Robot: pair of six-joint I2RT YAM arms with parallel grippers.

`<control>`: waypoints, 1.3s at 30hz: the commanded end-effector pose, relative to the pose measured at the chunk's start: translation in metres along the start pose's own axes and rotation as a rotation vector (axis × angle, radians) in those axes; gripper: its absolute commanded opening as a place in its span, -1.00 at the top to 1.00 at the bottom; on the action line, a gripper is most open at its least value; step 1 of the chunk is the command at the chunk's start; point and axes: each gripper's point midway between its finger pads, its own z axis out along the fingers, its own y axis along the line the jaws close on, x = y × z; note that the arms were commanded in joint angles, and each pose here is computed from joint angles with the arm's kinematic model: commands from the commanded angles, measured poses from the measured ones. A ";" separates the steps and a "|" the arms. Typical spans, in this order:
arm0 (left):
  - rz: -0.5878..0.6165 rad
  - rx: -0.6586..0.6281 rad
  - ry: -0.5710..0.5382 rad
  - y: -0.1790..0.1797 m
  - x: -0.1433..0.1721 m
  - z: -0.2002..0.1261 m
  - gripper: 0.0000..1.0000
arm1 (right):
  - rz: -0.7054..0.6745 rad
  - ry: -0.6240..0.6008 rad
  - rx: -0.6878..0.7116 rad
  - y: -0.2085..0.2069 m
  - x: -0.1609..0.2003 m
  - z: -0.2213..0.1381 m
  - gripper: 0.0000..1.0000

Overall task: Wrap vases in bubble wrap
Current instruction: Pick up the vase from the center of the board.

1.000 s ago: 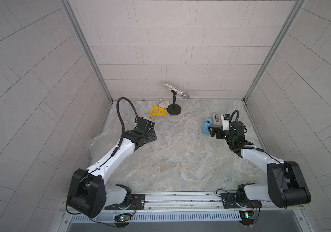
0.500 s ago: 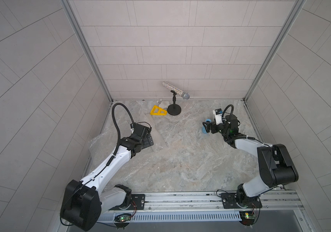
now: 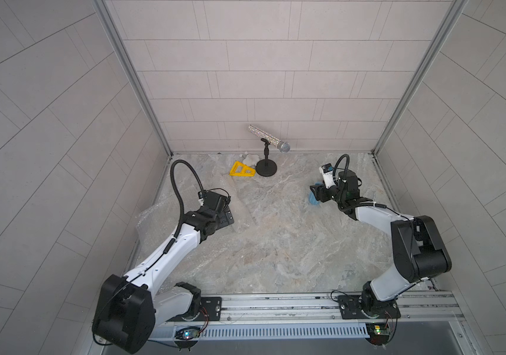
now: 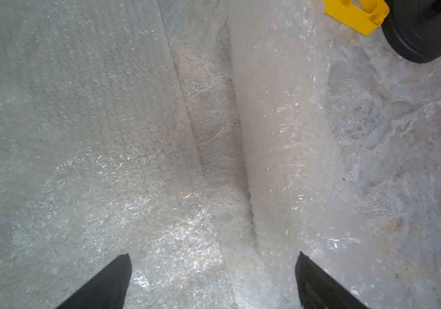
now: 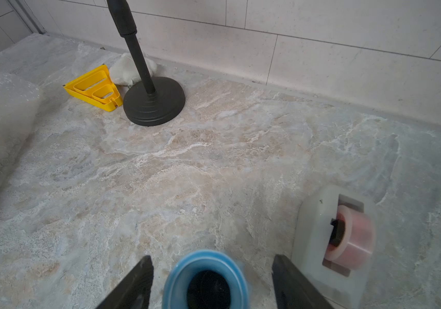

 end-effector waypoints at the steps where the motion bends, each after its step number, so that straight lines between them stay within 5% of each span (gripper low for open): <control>1: -0.019 -0.038 -0.002 0.011 0.003 0.004 -1.00 | -0.034 0.036 0.024 -0.002 0.004 0.001 -0.35; 17: -0.110 -0.167 0.030 0.052 0.015 0.004 -1.00 | -0.066 -0.038 0.006 0.008 -0.021 -0.014 0.49; 27: -0.091 -0.210 0.107 0.063 0.036 0.010 -1.00 | -0.068 -0.132 -0.024 0.019 -0.045 -0.039 0.69; 39: 0.029 -0.218 0.370 0.046 0.069 0.045 -0.90 | 0.033 -0.152 -0.152 0.076 -0.046 -0.073 0.85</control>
